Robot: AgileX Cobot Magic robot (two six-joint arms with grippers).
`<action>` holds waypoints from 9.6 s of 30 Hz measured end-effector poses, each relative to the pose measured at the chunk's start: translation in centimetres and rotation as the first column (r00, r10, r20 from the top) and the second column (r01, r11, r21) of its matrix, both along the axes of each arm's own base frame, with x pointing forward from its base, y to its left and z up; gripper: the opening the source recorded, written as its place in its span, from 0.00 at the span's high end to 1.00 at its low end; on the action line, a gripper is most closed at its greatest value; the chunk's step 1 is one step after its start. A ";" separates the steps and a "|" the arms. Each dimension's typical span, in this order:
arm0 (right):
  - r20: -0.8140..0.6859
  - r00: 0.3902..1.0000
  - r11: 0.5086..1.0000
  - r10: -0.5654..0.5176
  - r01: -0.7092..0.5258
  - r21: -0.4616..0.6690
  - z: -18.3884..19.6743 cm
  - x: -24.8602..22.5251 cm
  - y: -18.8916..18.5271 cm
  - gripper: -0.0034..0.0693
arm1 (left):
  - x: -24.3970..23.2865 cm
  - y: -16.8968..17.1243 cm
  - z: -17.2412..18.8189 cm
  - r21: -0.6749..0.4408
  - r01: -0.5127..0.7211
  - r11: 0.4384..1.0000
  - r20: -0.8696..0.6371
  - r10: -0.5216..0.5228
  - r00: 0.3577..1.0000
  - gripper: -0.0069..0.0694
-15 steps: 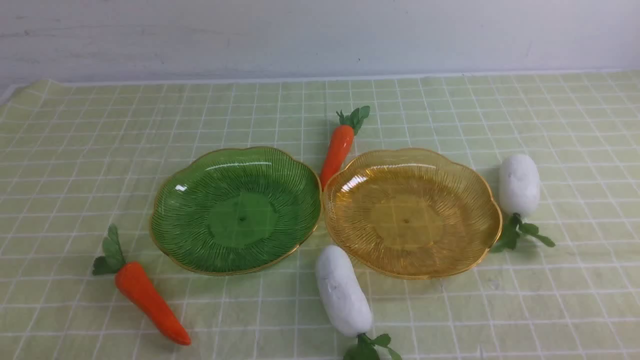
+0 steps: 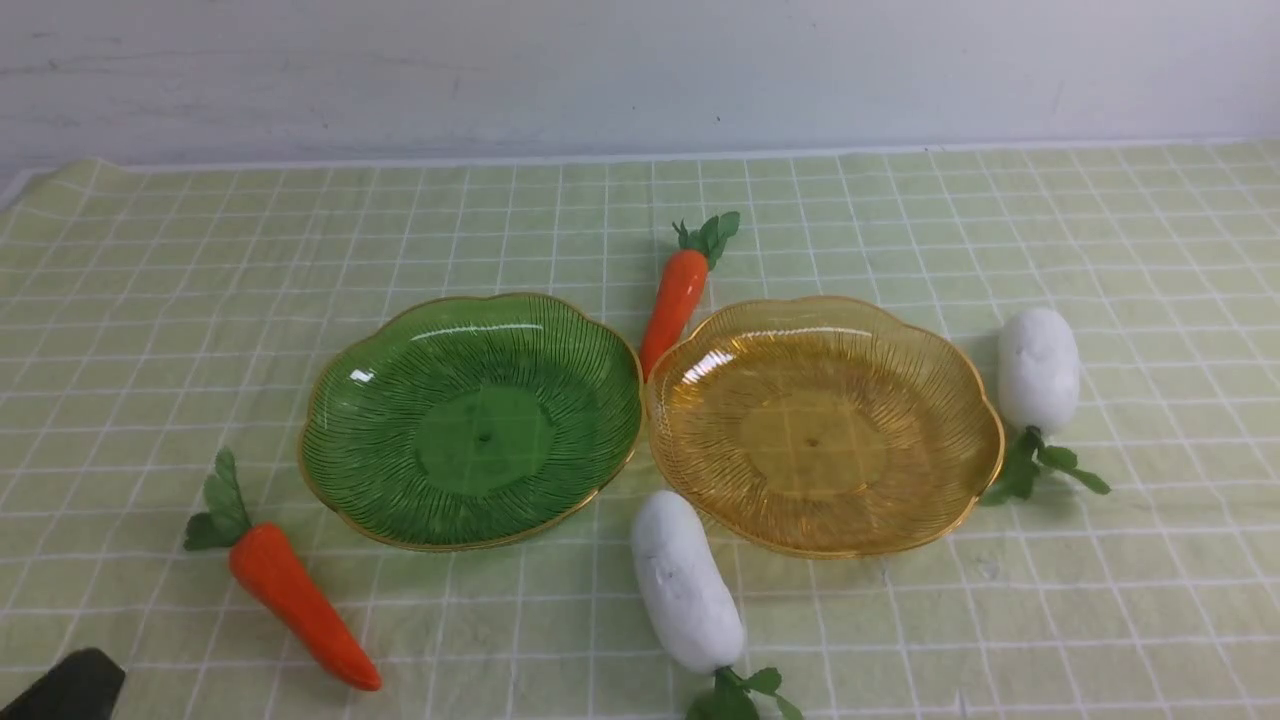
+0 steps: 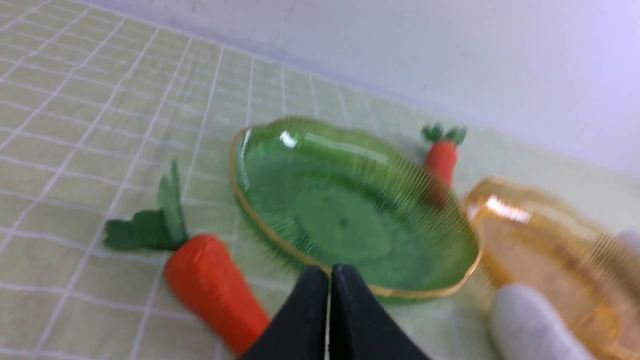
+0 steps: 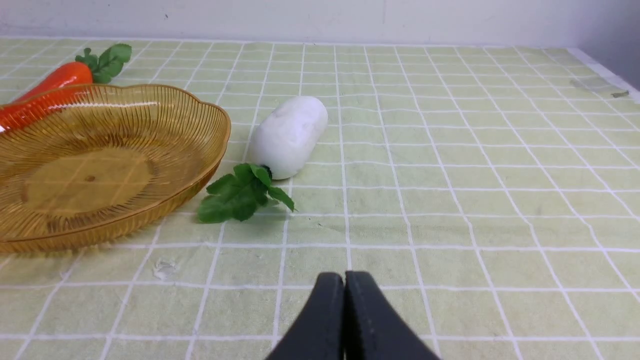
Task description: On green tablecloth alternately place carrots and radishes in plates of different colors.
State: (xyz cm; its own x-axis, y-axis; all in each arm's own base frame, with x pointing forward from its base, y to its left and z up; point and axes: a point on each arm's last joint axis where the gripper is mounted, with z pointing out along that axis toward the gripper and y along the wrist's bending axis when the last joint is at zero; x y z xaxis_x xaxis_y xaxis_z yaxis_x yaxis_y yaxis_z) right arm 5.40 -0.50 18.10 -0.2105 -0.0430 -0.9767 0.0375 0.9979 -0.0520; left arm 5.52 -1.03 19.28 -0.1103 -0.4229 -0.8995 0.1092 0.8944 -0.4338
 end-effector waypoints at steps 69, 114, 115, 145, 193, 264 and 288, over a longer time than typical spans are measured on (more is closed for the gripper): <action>-0.400 0.833 0.897 0.381 -0.228 0.379 13.2 7.5 5.3 0.97 | 24.4 0.1 -3.1 0.019 0.121 0.992 -0.966 -0.013 0.258 0.24; -0.779 0.214 0.730 0.589 -0.554 0.399 -0.7 24.0 23.9 0.36 | 36.0 -6.1 3.4 0.138 0.514 0.847 -0.933 -0.062 0.353 0.25; -0.781 0.208 0.729 0.588 -0.555 0.401 -0.7 24.0 23.9 0.36 | 36.1 -6.1 3.6 0.138 0.514 0.847 -0.933 -0.062 0.353 0.26; -0.676 0.572 0.886 0.464 -0.299 0.355 3.8 30.7 10.4 0.35 | 46.0 -20.7 0.6 0.233 0.639 0.733 -0.718 -0.314 0.621 0.40; -0.632 0.730 0.919 0.258 0.015 0.393 1.7 36.9 -1.2 0.19 | 38.2 -15.6 16.3 0.371 0.609 0.701 -0.757 -0.151 0.636 0.63; -0.118 0.856 0.859 0.504 -0.481 0.175 33.6 16.6 3.3 0.97 | 3.0 -1.5 15.7 0.398 0.358 0.845 -0.495 -0.131 0.859 0.92; 0.563 0.823 0.991 0.080 -0.124 0.041 15.9 -3.6 1.7 0.97 | 0.7 -0.8 12.8 0.349 0.288 0.892 -0.393 -0.140 0.909 0.92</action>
State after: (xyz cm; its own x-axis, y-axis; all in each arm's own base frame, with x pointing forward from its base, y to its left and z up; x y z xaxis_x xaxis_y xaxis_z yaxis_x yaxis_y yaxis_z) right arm 1.76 1.17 33.97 0.3741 0.0421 -0.9264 -0.0643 0.9977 0.0194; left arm 6.19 -1.78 32.10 -0.4938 0.0255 -0.8692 0.2262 0.9689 -0.1001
